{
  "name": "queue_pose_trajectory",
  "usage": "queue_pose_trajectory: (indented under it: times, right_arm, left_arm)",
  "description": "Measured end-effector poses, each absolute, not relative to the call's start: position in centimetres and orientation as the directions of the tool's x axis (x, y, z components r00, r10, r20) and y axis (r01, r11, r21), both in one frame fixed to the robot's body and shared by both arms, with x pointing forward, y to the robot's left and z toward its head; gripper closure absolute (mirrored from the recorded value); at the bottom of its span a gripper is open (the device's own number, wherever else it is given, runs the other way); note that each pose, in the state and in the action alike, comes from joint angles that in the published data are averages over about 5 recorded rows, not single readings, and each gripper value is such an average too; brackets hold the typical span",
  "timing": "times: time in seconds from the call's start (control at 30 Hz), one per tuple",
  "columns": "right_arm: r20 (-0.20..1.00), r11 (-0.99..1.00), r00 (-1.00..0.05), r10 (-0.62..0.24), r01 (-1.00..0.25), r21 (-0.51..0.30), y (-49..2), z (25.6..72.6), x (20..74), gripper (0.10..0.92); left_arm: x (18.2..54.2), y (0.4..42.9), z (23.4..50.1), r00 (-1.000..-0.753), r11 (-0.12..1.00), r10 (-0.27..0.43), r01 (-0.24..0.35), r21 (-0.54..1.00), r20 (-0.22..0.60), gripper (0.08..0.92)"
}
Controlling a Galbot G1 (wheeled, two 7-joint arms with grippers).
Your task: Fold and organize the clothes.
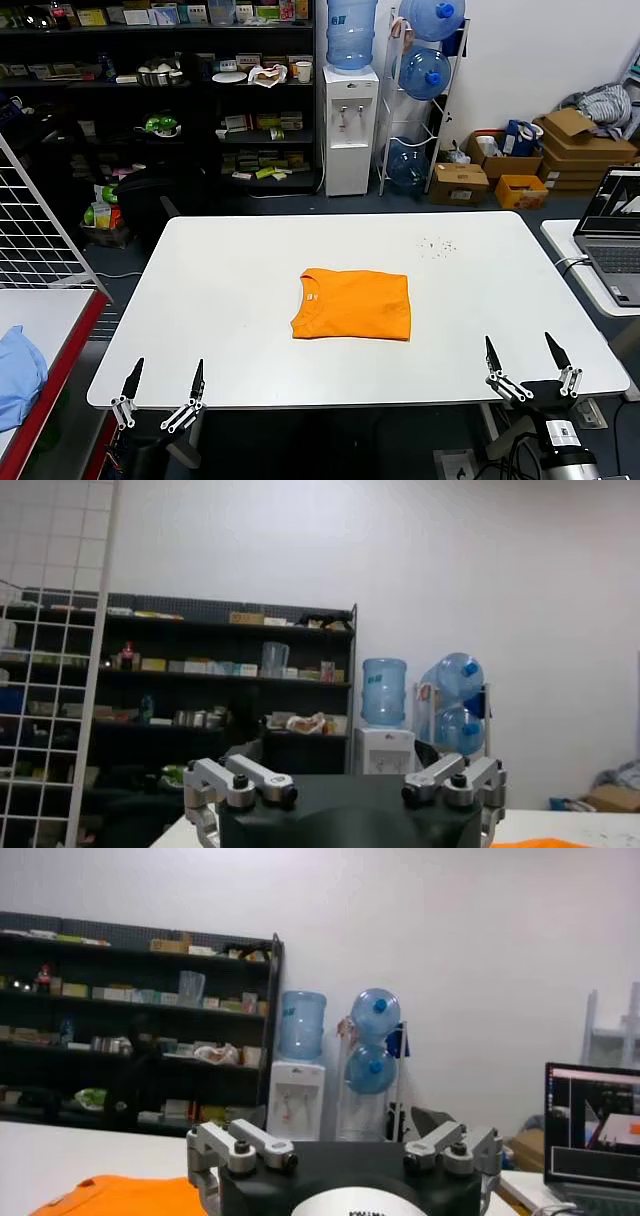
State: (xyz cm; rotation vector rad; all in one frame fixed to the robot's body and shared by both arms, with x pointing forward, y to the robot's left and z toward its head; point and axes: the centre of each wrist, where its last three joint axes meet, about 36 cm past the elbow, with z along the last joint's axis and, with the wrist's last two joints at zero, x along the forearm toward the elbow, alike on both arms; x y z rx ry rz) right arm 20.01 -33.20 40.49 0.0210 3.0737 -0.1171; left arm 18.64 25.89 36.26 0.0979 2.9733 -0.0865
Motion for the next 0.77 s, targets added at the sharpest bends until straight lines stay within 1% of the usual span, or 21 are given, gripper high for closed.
queue_pose_trajectory:
  times: [0.77]
  right_arm:
    - [-0.057, 0.997, -0.998, 0.016, 0.021, -0.076, -33.4, 40.19, 19.79, 0.101]
  left_arm:
    - [18.42, 25.98, 36.26, -0.986, 0.996, 0.051, 0.061, -0.058, -0.161, 0.078]
